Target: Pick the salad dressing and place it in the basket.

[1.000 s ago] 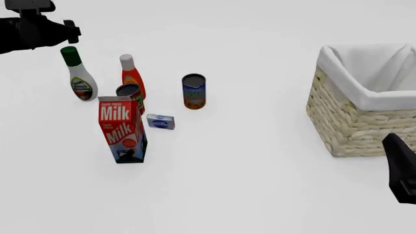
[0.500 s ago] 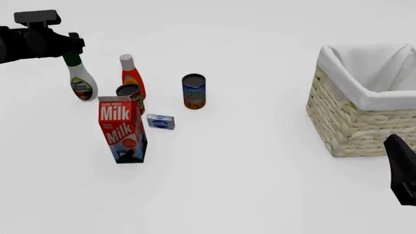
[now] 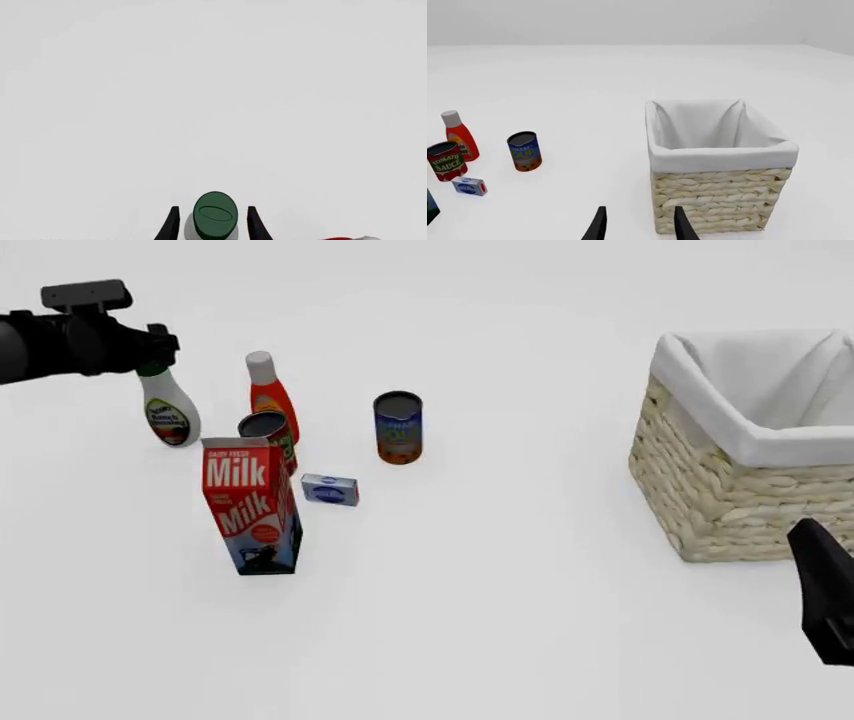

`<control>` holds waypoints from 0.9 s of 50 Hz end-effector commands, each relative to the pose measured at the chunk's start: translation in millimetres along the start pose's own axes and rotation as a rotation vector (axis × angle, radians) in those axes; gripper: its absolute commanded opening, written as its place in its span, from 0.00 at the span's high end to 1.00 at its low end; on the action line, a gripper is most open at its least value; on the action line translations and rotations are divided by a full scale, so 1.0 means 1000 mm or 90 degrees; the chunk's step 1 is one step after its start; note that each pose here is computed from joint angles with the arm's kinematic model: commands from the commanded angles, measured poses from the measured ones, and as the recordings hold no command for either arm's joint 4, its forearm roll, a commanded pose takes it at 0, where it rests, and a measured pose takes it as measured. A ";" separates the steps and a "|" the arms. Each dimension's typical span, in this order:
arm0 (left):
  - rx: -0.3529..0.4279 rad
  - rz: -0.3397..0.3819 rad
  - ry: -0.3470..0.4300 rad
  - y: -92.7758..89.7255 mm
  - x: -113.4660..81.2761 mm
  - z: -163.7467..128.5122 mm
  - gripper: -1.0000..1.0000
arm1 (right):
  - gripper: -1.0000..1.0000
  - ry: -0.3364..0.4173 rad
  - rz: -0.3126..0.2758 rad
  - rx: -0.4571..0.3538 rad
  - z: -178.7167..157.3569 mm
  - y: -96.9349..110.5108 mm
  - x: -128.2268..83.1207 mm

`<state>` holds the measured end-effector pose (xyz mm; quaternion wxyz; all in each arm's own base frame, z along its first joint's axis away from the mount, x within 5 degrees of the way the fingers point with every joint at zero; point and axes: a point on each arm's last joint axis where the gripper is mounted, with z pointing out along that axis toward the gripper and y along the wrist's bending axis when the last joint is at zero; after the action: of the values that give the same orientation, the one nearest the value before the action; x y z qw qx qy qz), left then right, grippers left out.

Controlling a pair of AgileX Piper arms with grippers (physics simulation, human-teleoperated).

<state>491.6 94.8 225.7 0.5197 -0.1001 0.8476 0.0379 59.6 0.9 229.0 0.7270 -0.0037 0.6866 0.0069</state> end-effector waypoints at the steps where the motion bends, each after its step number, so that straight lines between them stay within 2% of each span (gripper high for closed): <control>1: 0.000 -0.003 0.008 0.000 0.005 0.005 0.00 | 0.00 0.000 0.001 0.000 -0.001 0.000 0.001; 13: 0.002 -0.003 0.004 -0.001 0.009 0.003 0.00 | 0.00 0.001 0.002 0.000 0.000 0.000 0.001; 14: -0.002 -0.003 -0.002 0.002 0.008 0.001 1.00 | 0.00 0.001 0.002 0.000 -0.001 0.000 0.001; 22: -0.008 -0.004 -0.033 0.008 -0.004 -0.012 1.00 | 0.00 0.001 0.002 0.001 -0.002 0.000 0.001; 31: -0.003 0.004 -0.065 0.004 -0.025 -0.030 1.00 | 0.00 0.000 0.003 0.001 -0.002 0.000 0.001; 32: -0.003 0.006 -0.079 0.004 -0.036 -0.038 1.00 | 0.00 0.000 0.003 0.000 -0.003 0.000 0.001; 33: -0.003 0.006 -0.079 0.004 -0.036 -0.038 1.00 | 0.00 0.000 0.003 0.000 -0.003 0.000 0.001; 37: 0.004 0.014 -0.117 -0.003 -0.059 -0.060 1.00 | 0.00 -0.002 0.003 0.001 -0.003 0.000 0.000; 45: 0.019 0.011 -0.167 -0.014 -0.094 -0.096 1.00 | 0.00 -0.005 0.001 -0.006 -0.003 0.001 -0.003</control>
<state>468.7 89.3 296.9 0.5839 -0.0863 0.8058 0.0483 56.9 1.0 229.3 0.7281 -0.0035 0.6854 0.0091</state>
